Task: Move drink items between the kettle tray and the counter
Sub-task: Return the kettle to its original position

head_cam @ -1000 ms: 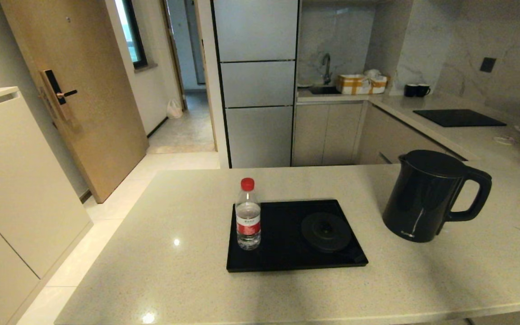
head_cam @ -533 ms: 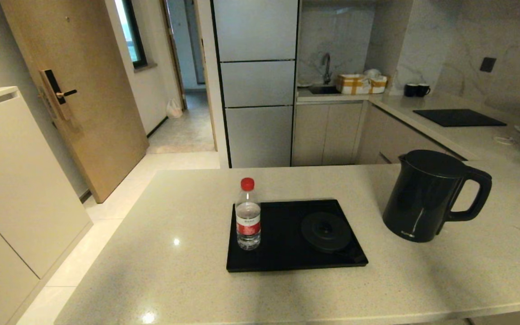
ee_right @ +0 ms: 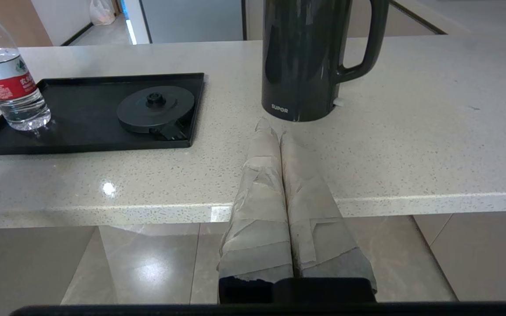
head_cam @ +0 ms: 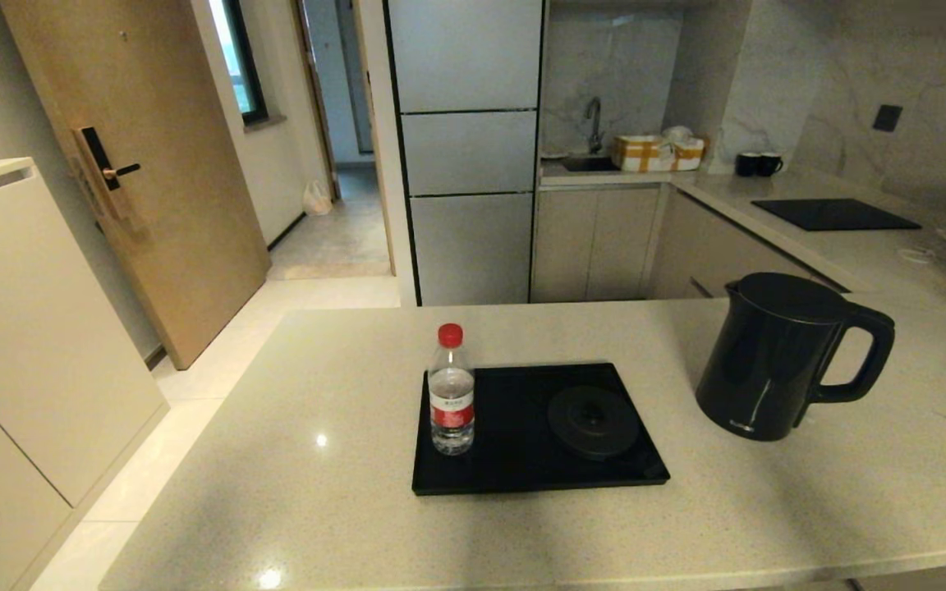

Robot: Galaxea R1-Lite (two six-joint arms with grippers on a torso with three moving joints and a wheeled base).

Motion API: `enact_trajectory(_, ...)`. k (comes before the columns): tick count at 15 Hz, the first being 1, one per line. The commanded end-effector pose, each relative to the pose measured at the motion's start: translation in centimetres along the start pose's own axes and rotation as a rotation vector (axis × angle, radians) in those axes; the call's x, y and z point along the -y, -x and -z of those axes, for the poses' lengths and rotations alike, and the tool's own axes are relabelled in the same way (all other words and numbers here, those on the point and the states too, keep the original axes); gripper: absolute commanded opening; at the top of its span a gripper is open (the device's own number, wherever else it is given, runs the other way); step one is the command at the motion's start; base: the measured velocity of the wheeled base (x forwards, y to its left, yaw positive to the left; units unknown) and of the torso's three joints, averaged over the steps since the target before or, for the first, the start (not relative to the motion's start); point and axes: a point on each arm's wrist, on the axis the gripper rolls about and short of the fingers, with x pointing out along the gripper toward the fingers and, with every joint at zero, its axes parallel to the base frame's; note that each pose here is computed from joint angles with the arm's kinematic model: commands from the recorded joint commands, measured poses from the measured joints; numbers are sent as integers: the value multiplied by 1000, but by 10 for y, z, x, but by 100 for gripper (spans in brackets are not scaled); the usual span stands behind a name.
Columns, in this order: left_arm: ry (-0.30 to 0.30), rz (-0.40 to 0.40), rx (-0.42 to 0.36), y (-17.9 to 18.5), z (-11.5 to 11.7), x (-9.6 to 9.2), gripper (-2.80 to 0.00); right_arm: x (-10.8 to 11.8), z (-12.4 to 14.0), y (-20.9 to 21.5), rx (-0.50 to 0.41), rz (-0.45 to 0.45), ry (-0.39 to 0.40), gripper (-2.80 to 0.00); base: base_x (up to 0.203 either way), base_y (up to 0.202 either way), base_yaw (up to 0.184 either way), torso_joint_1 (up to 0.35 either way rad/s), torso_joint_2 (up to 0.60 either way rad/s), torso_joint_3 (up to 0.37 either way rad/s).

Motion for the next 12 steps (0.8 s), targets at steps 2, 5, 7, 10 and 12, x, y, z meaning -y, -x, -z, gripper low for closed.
enact_trajectory(2,16,-6,1,-1,1,0,-280,0,0,0,-3,0,1,-280,0,0,0,0,0,0)
enact_trajectory(5,16,-6,2,-1,1,0,-280,0,0,0,-3,0,1,-280,0,0,0,0,0,0)
enact_trajectory(7,16,-6,2,-1,1,0,-280,0,0,0,-3,0,1,-280,0,0,0,0,0,0)
enact_trajectory(10,16,-6,2,-1,1,0,-280,0,1,0,-6,-2,7,-280,0,0,0,0,0,0)
enact_trajectory(12,16,-6,2,-1,1,0,-280,0,1,0,-4,-7,11,-280,0,0,0,0,0,0)
